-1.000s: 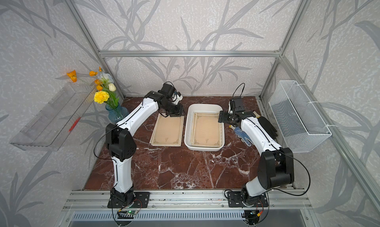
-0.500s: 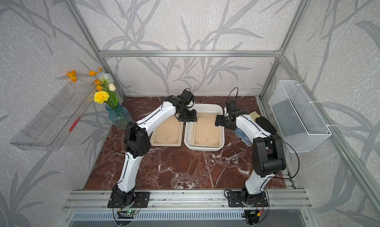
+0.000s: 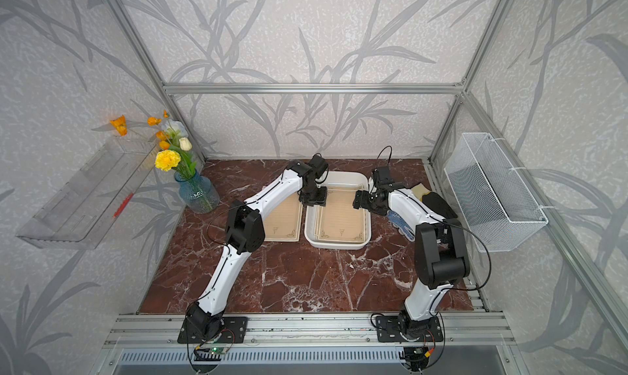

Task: Take out the stationery paper from the storage box
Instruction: Pick up multiple sheets of stationery from the storage box.

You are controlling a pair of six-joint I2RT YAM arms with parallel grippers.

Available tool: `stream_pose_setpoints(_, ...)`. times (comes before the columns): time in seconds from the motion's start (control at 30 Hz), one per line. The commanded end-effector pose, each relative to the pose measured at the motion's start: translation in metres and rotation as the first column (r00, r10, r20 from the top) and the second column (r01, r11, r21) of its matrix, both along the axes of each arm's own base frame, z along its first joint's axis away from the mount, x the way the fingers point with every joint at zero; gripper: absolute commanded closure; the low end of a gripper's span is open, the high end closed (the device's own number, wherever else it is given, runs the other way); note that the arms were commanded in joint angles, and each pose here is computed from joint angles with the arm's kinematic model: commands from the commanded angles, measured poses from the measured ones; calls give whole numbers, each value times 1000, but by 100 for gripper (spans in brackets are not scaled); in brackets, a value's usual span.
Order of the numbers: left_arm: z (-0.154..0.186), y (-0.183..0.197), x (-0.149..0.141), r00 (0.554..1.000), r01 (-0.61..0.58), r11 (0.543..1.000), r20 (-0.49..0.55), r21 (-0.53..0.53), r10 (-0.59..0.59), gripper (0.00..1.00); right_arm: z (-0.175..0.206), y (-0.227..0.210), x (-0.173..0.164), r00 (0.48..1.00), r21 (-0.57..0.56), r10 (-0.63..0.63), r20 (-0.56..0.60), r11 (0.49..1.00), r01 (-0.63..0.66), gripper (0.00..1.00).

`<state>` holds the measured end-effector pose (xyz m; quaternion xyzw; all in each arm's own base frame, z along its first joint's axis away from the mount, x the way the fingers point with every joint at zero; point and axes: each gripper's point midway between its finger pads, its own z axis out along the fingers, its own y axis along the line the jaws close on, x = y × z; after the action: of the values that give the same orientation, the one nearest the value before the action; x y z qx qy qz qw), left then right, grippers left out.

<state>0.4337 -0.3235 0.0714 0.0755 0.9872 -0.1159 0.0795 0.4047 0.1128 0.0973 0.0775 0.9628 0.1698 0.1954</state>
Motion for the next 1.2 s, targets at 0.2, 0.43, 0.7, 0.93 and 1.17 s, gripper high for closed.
stream_pose_setpoints(0.2, -26, -11, -15, 995, 15, 1000, -101, -23, -17, 52, -12, 5, 2, 1000, 35, -4, -29, 999, 5, 16)
stream_pose_setpoints(0.43, -41, -14, -21, 989, 13, 999, -148, -31, -18, 54, -17, 10, 0, 999, 61, 6, -50, 998, -3, 18)
stream_pose_setpoints(0.7, -39, -13, -19, 991, 12, 1000, -136, -28, -15, 54, -12, 11, 0, 999, 63, 9, -37, 998, -6, 19)
stream_pose_setpoints(0.93, -38, -5, -16, 993, -5, 1000, -115, 16, 7, 53, -10, 15, -1, 999, 76, 19, -36, 997, -16, 19)
stream_pose_setpoints(1.17, -46, -5, -18, 992, 3, 1000, -125, 29, 0, 48, -9, 17, -1, 999, 73, 25, -32, 997, -23, 19)
